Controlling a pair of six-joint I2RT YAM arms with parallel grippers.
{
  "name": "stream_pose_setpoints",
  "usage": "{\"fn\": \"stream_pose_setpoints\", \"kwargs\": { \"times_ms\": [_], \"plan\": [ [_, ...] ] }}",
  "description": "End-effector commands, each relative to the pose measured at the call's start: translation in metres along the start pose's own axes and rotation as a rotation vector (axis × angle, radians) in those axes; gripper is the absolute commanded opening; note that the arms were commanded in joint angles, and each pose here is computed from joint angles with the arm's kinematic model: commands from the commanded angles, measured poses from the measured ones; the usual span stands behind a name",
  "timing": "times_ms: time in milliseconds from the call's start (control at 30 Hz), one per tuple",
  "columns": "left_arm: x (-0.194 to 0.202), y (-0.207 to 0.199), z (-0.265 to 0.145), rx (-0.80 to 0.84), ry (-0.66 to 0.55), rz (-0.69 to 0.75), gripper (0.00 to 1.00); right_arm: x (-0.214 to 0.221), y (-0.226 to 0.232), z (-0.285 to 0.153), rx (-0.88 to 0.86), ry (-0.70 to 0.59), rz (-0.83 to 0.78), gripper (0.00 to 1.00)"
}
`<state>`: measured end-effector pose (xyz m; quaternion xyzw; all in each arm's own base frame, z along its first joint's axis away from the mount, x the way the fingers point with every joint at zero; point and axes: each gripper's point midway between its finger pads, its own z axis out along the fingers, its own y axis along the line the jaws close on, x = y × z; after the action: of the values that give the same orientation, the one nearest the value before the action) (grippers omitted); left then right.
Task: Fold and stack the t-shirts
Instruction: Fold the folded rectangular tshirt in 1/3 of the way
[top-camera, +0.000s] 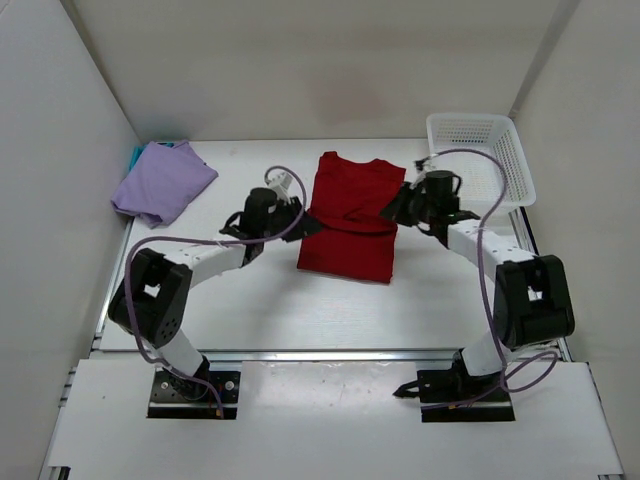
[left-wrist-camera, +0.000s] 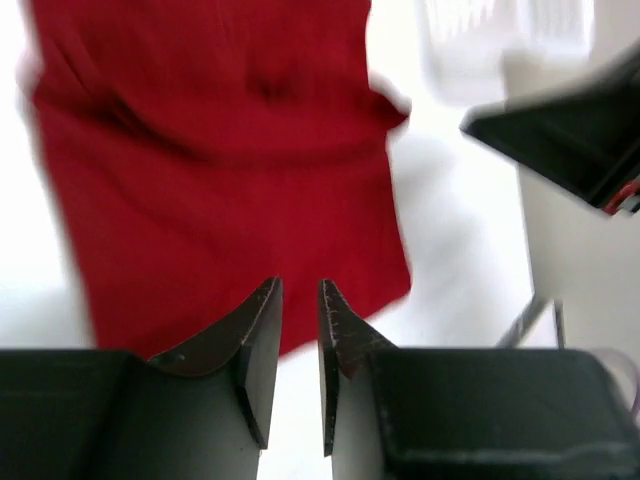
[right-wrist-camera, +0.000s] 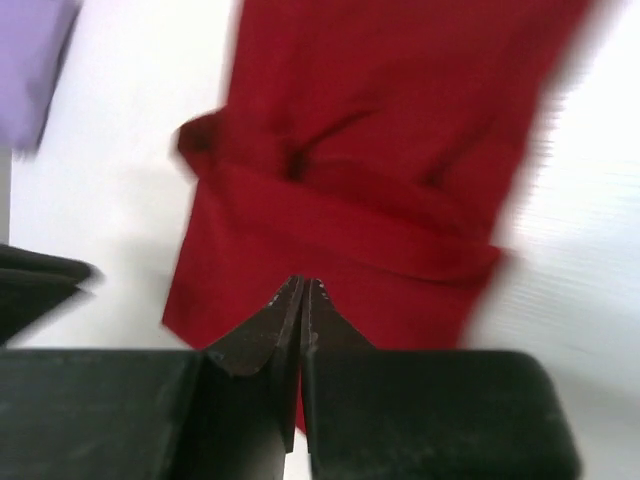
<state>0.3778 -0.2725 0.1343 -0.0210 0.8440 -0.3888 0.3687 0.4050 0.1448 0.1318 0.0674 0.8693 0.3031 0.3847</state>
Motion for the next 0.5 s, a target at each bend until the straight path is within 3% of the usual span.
{"fn": "stream_pose_setpoints", "kwargs": {
  "times_ms": [0,133,467],
  "plan": [
    [0.047,0.017,0.004,-0.005,0.078,-0.029,0.31,0.029,0.031,0.024,-0.065,0.055,-0.118,0.00],
    [0.076,0.039,0.008,-0.059,0.144,-0.043,0.30,0.060,0.045,0.053,-0.074,0.131,-0.186,0.00],
    [0.117,0.067,-0.012,-0.119,0.203,-0.055,0.29,0.063,0.029,0.098,0.016,0.190,-0.237,0.00]
  ]
}}
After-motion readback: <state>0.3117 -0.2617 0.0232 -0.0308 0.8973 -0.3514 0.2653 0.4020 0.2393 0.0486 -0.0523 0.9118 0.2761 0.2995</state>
